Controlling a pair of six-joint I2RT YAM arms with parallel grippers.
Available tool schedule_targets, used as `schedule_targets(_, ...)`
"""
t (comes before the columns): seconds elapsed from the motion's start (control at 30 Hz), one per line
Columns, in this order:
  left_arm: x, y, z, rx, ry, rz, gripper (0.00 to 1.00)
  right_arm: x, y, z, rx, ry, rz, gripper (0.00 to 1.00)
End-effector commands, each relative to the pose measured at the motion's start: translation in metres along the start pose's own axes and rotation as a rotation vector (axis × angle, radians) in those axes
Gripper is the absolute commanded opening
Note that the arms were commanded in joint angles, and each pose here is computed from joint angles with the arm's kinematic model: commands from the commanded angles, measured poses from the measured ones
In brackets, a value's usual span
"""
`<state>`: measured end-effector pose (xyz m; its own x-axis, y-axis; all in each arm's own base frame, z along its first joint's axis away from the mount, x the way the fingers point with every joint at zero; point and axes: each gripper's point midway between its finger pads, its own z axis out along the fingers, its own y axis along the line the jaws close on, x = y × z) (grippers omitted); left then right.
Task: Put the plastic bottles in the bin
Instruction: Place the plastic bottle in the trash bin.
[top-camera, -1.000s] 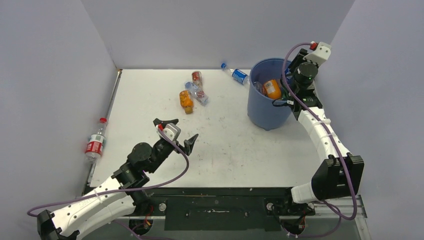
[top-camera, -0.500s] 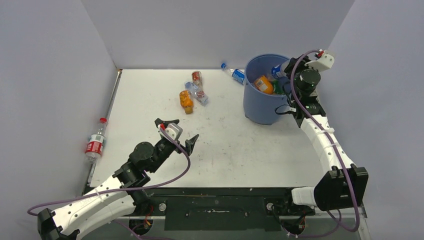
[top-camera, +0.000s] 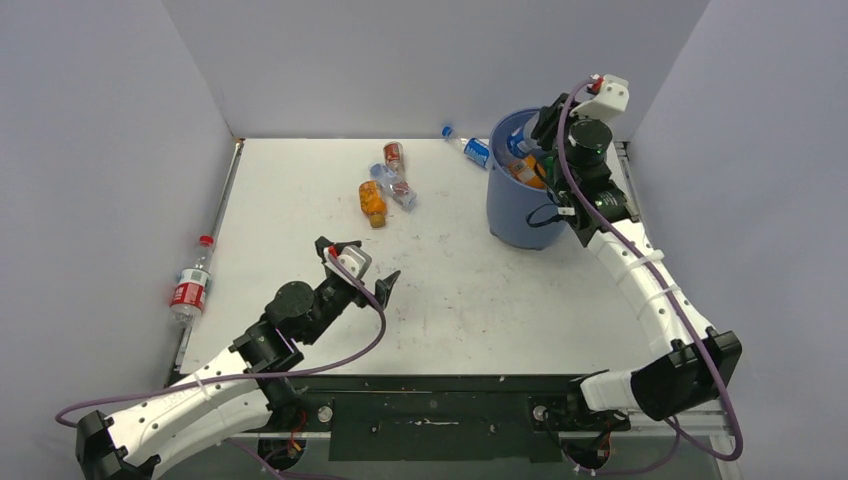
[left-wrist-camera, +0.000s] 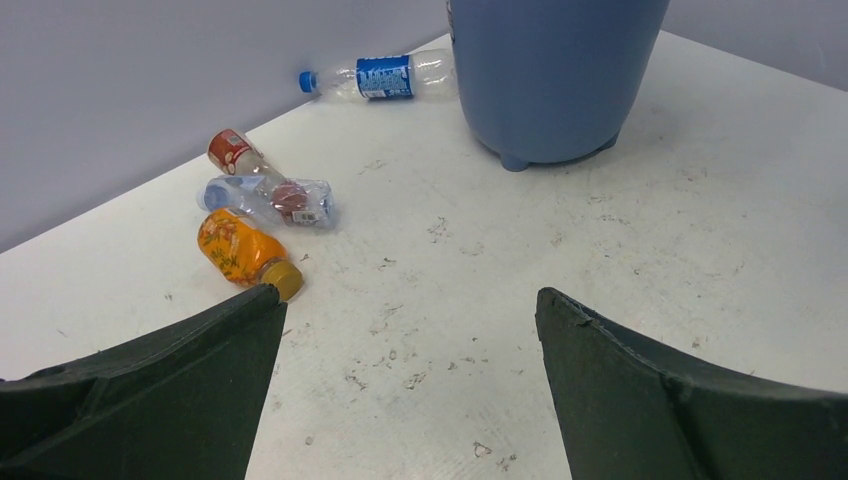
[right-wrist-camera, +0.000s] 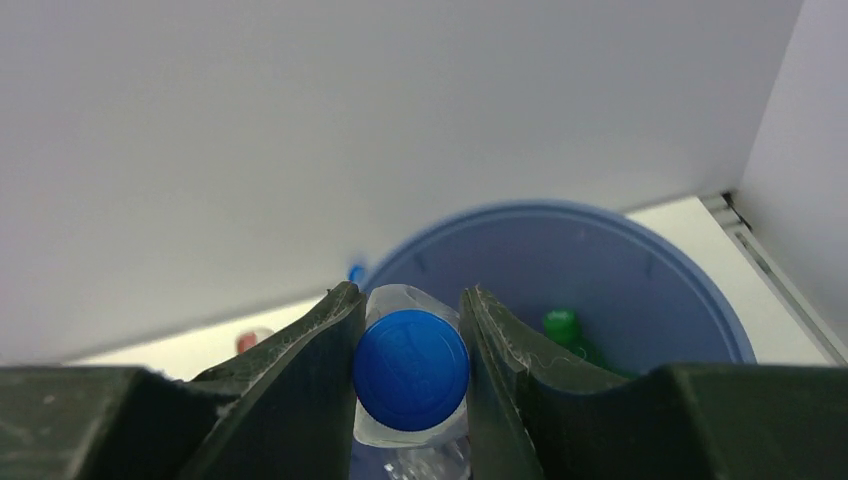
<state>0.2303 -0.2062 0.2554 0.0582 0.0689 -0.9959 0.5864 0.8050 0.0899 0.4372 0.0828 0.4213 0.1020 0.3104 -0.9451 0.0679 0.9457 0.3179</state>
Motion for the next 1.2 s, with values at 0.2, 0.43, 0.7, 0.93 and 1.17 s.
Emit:
schedule_targets(0.2, -0.027, 0.0, 0.002, -0.003, -0.044, 0.008, 0.96, 0.086, -0.019, 0.003, 0.058, 0.329, -0.165, 0.05)
schedule_targets(0.43, -0.026, -0.003, 0.002, 0.005, -0.037, 0.011, 0.96, 0.12, -0.034, 0.004, 0.086, 0.414, -0.176, 0.05)
schedule_targets(0.7, -0.026, -0.005, 0.002, 0.014, -0.034, 0.011, 0.96, 0.131, -0.043, 0.003, 0.09, 0.451, -0.138, 0.67)
schedule_targets(0.93, -0.025, -0.004, 0.003, 0.006, -0.032, 0.011, 0.96, 0.069, -0.027, -0.005, 0.077, 0.346, -0.085, 0.93)
schedule_targets(1.17, -0.022, 0.009, 0.003, -0.08, -0.02, -0.02, 0.96, -0.003, 0.021, -0.057, -0.121, 0.176, 0.03, 0.98)
